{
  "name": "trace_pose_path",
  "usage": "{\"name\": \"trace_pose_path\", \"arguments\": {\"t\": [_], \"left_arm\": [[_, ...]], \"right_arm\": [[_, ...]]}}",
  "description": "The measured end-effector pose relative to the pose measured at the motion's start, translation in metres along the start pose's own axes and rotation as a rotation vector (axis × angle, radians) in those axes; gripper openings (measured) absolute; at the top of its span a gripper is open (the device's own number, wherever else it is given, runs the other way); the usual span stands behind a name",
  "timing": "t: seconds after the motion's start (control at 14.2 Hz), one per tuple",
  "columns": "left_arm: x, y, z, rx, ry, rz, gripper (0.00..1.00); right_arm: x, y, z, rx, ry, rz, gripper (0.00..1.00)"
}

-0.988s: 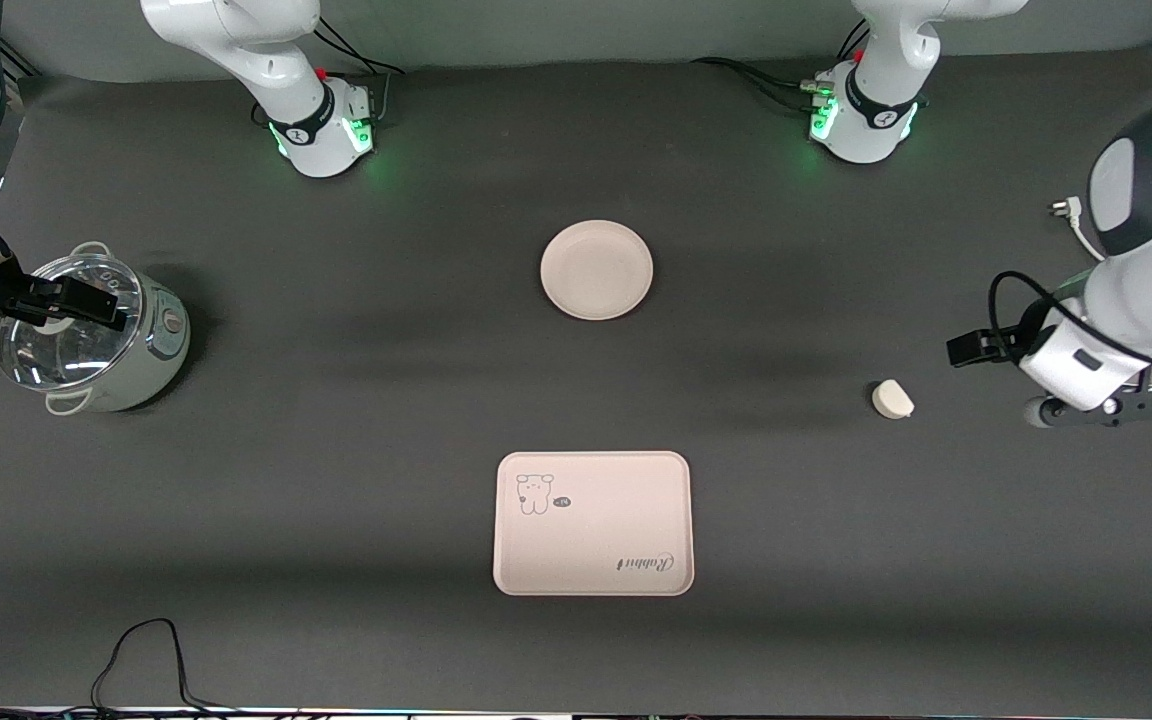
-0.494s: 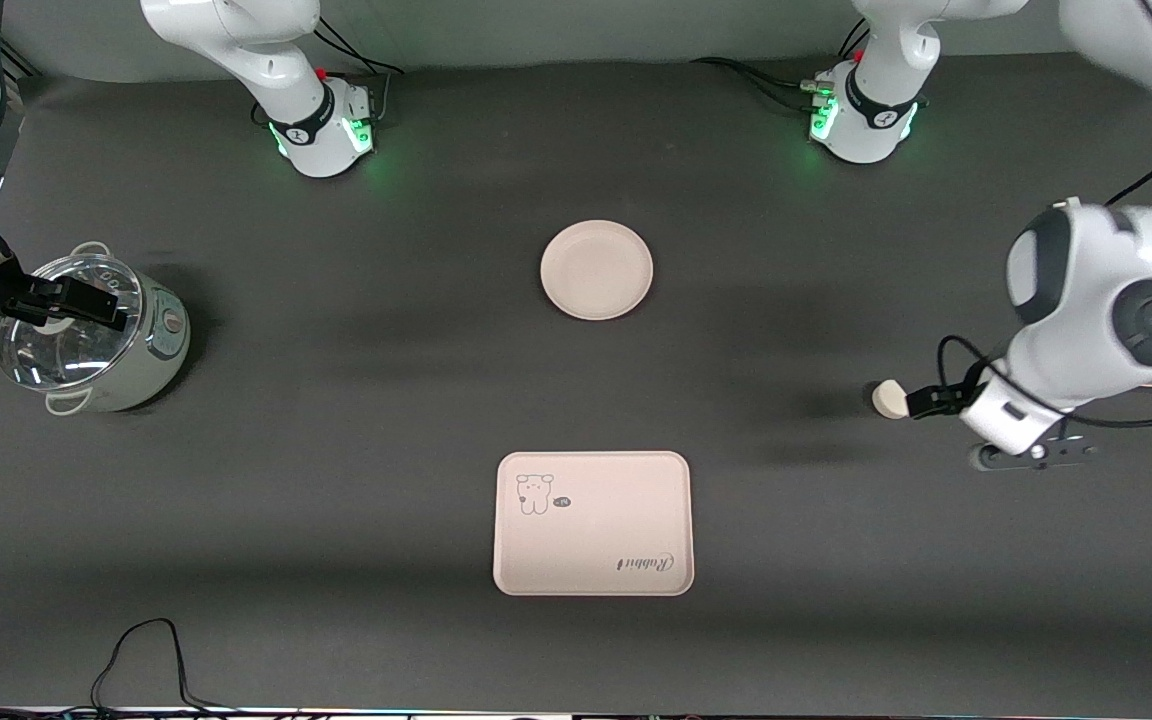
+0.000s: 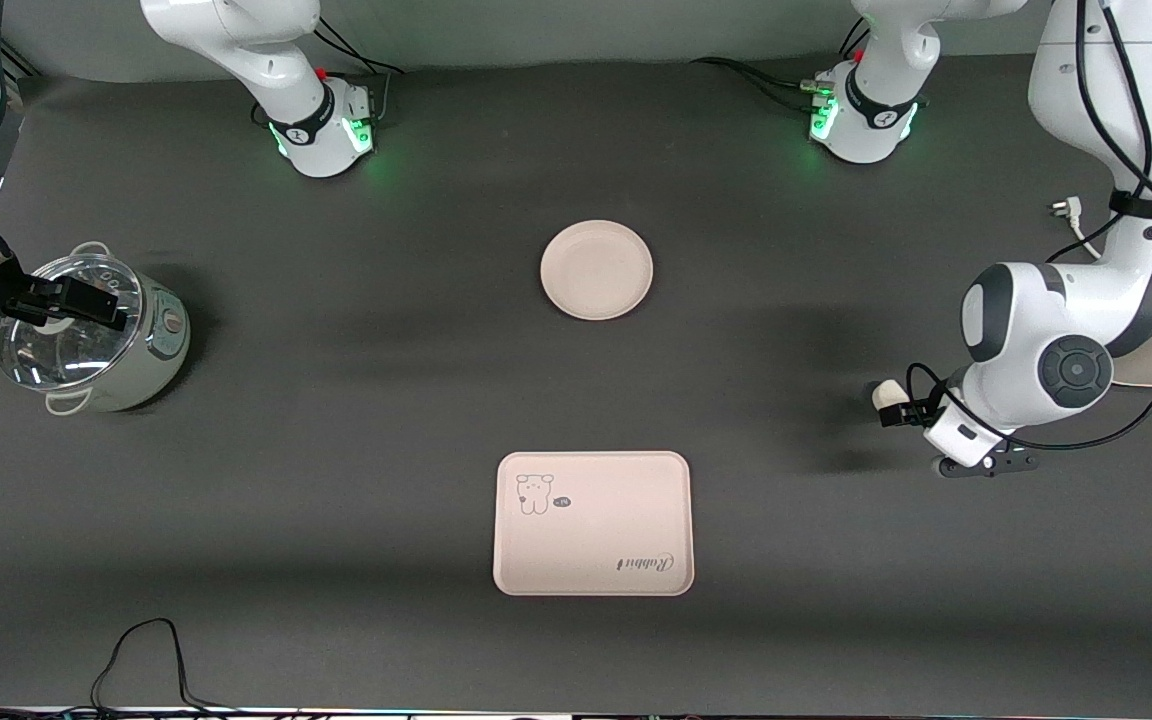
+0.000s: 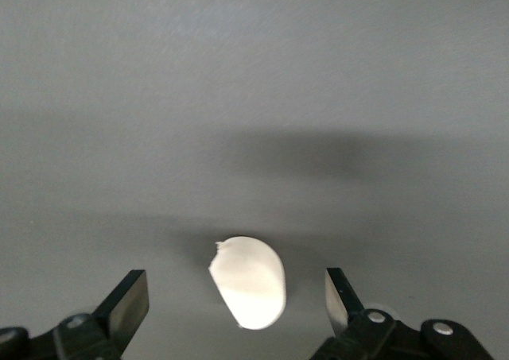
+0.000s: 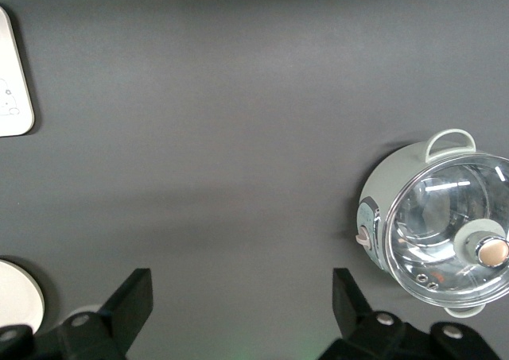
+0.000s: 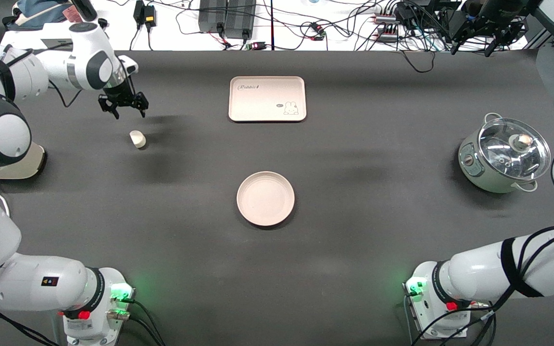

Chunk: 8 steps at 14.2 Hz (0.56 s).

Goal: Place bun in plate and plate on tray
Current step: 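Close the left gripper on the bun and lift it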

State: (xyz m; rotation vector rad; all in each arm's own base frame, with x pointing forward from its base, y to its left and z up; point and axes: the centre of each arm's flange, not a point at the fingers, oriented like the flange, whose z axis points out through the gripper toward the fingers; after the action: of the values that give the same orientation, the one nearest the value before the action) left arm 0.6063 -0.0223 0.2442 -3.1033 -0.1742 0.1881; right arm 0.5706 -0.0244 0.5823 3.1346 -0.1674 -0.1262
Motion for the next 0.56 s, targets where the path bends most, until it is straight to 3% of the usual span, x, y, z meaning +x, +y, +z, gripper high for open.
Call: {"name": "trace_pose_path", "arguments": {"t": [0.28, 0.56], "left_arm": [[-0.009, -0.010, 0.036, -0.043, -0.033, -0.057, 0.97], [-0.013, -0.008, 0.052, -0.069, -0.062, -0.085, 0.89]], "right_arm": [[0.000, 0.000, 0.000, 0.000, 0.000, 0.000, 1.00], [0.000, 0.000, 0.000, 0.000, 0.000, 0.000, 1.00]]}}
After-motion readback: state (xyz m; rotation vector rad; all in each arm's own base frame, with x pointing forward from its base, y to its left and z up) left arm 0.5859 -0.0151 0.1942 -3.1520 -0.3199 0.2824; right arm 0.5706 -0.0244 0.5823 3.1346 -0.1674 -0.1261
